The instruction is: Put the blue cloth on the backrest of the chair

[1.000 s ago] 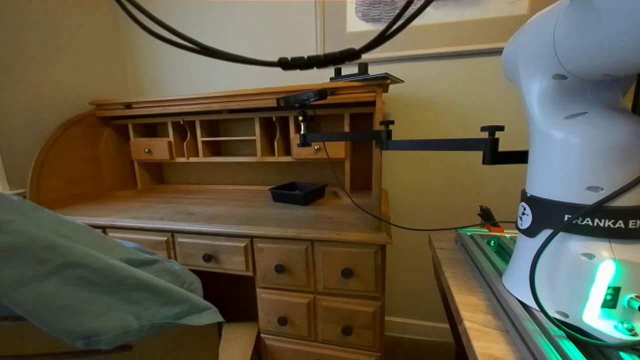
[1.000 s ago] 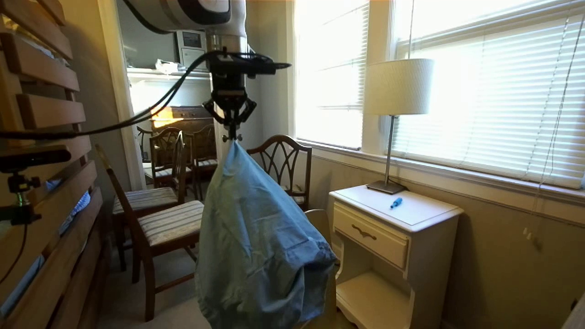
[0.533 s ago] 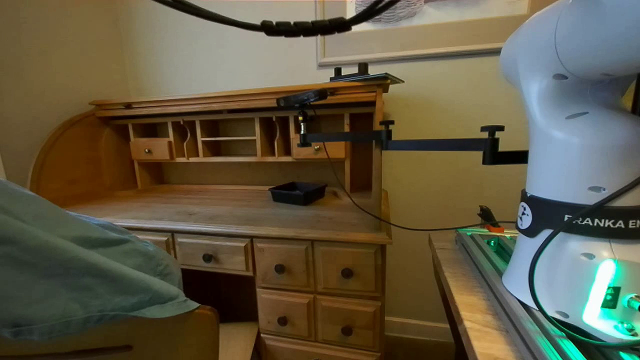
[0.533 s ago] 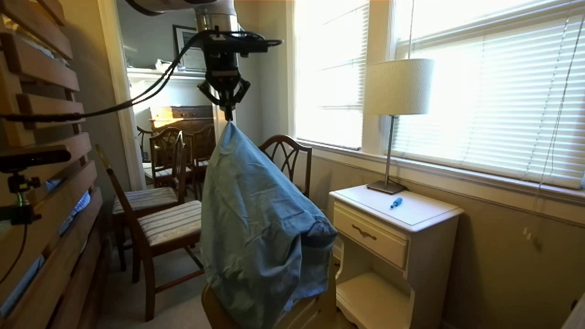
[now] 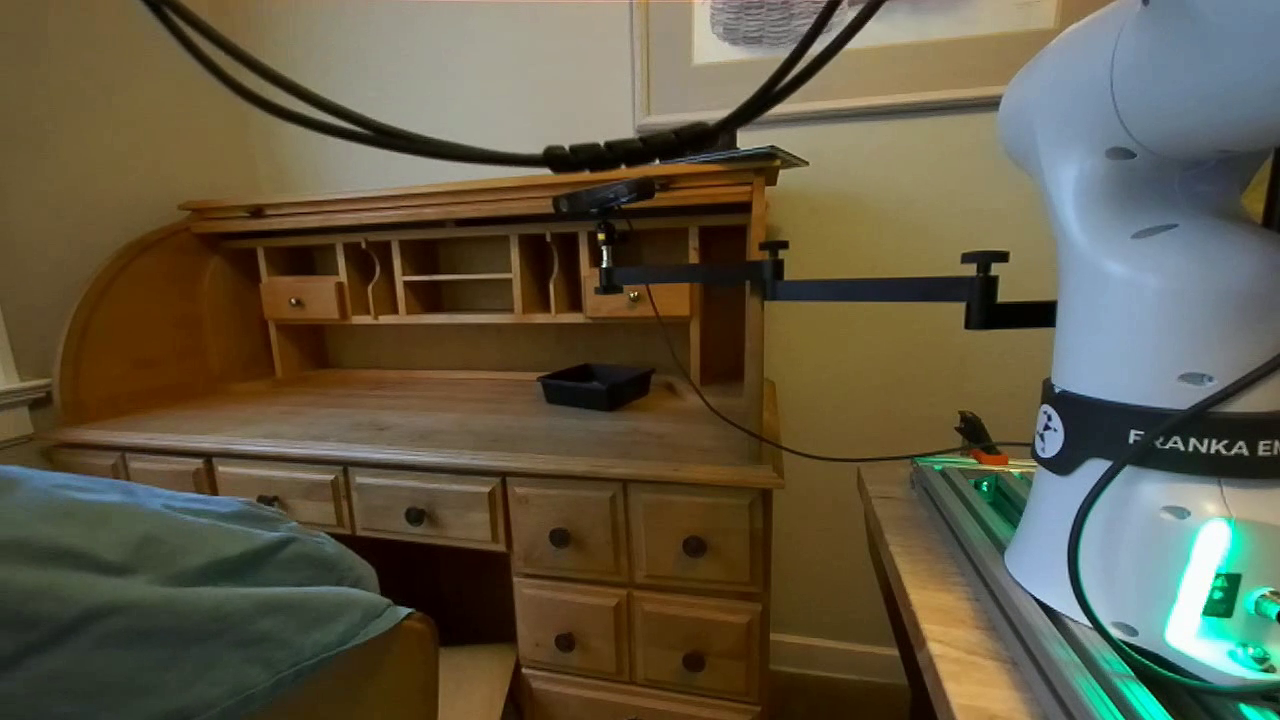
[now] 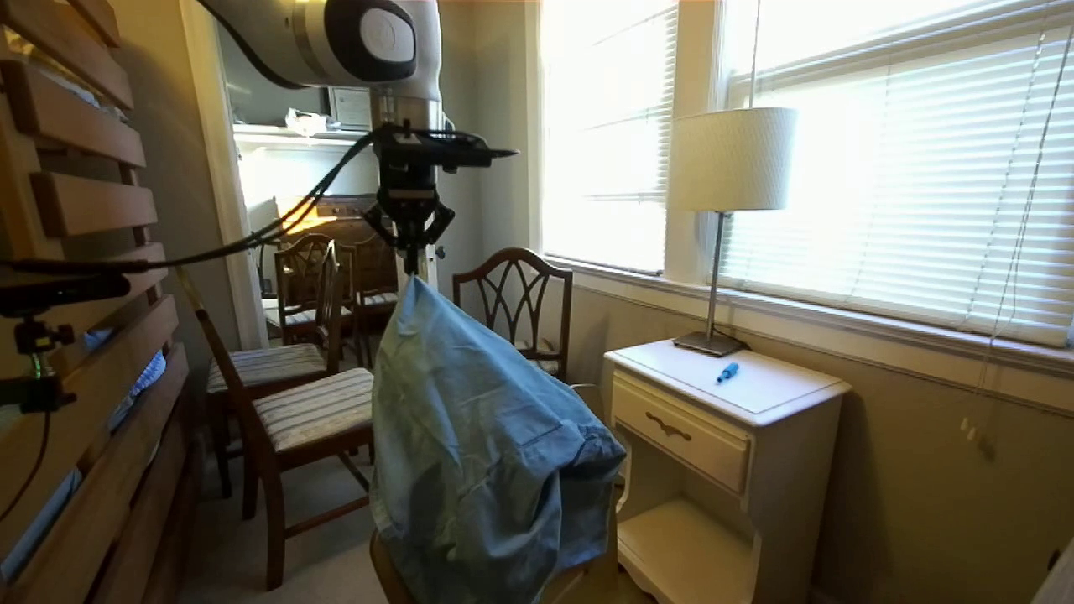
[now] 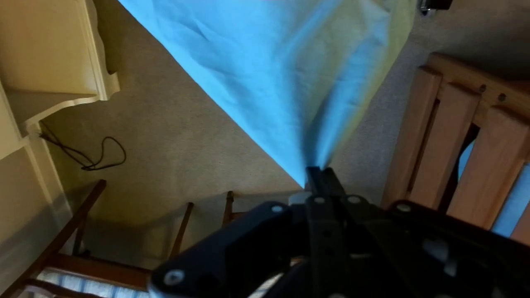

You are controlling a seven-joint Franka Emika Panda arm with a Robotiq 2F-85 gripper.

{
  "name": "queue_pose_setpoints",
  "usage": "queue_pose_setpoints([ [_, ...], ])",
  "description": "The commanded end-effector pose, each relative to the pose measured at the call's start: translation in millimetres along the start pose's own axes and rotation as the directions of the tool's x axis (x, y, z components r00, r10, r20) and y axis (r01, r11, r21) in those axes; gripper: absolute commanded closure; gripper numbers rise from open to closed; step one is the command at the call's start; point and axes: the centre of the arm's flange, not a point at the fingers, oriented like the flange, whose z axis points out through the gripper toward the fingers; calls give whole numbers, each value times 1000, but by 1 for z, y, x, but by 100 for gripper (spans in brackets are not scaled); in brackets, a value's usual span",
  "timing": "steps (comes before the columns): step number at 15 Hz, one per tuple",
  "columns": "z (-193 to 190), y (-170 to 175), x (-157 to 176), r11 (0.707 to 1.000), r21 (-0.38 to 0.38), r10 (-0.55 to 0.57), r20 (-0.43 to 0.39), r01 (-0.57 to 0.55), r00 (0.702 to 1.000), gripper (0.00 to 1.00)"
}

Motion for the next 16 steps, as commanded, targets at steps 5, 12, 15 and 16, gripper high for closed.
queue_pose_setpoints([
  [5, 22, -24, 29, 992, 73, -106, -1, 106, 994, 100],
  [12, 82, -35, 19, 980, 170, -117, 80, 102, 990, 72],
  [15, 101, -28, 9, 980, 176, -117, 115, 95, 986, 53],
  [16, 106, -27, 7, 979, 179, -118, 124, 95, 985, 46],
])
